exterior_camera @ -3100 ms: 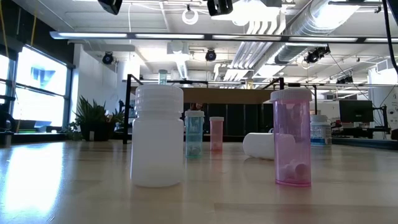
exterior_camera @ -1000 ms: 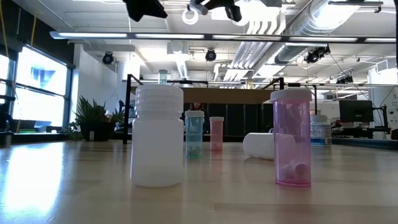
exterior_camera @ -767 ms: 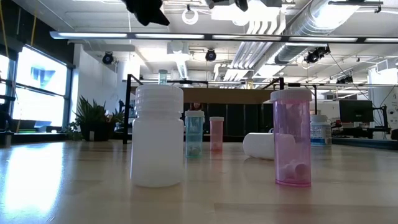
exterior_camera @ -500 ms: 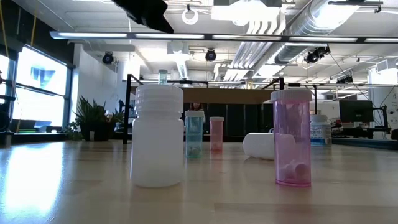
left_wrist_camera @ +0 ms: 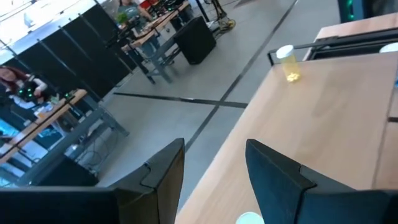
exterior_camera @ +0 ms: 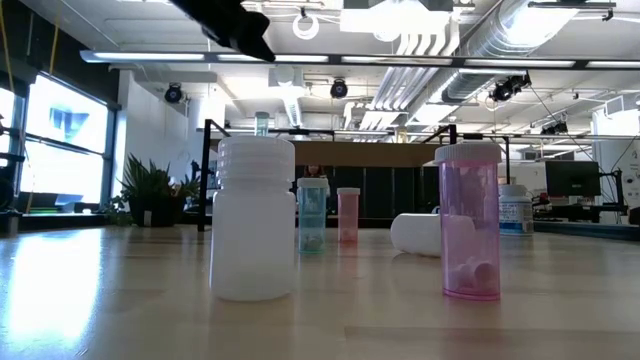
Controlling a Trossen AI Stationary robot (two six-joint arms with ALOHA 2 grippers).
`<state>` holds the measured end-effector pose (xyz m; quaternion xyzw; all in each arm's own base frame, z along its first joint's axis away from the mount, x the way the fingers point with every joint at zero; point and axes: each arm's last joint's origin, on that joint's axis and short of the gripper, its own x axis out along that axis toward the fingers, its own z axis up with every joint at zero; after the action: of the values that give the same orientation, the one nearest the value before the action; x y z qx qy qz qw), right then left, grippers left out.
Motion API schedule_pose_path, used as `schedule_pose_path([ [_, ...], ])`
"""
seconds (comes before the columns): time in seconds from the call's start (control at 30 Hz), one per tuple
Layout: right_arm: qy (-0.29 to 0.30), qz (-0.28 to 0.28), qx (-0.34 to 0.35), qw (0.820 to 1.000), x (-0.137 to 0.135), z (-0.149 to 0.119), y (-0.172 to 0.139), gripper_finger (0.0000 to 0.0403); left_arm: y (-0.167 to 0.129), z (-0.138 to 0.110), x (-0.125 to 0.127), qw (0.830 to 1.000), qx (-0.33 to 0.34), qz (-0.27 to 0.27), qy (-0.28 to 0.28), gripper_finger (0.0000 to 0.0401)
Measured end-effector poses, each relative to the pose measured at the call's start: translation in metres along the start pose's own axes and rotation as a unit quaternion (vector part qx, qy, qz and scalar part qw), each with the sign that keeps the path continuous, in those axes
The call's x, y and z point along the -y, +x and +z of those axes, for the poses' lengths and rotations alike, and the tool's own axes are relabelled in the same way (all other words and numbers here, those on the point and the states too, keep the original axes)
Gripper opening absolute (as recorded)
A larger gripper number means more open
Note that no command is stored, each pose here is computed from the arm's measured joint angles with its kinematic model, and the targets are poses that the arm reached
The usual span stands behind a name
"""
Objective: Pick and place medicine bottles onto shelf by color
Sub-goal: Put the white yellow pill bottle on the shelf
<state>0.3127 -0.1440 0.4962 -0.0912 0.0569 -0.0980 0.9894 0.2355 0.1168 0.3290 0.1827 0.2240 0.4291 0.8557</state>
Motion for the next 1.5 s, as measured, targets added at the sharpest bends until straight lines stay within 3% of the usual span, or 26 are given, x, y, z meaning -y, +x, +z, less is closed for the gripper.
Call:
schedule_pose_path([
  [0.33, 0.035, 0.002, 0.035, 0.999, 0.029, -0.031, 0.049, 0.0059, 0.007, -0.005, -0.012, 0.999, -0.017, 0.028, -0.004, 0.0161],
  [0.8, 0.048, 0.014, -0.056, 0.997, 0.033, -0.059, 0.059, 0.0059, 0.011, -0.010, -0.019, 0.999, -0.027, 0.038, -0.007, 0.0161],
  [1.03, 0.046, 0.006, -0.041, 0.998, 0.035, -0.049, 0.048, 0.0059, 0.011, -0.010, -0.019, 0.999, -0.027, 0.038, -0.007, 0.0161],
  [1.27, -0.001, 0.000, -0.012, 1.000, 0.030, -0.017, 0.007, 0.0059, 0.011, -0.010, -0.019, 0.999, -0.027, 0.039, -0.007, 0.0161],
  [1.5, -0.025, -0.035, -0.070, 0.997, 0.022, -0.017, -0.024, 0.0059, 0.011, -0.010, -0.019, 0.999, -0.027, 0.038, -0.007, 0.0161],
])
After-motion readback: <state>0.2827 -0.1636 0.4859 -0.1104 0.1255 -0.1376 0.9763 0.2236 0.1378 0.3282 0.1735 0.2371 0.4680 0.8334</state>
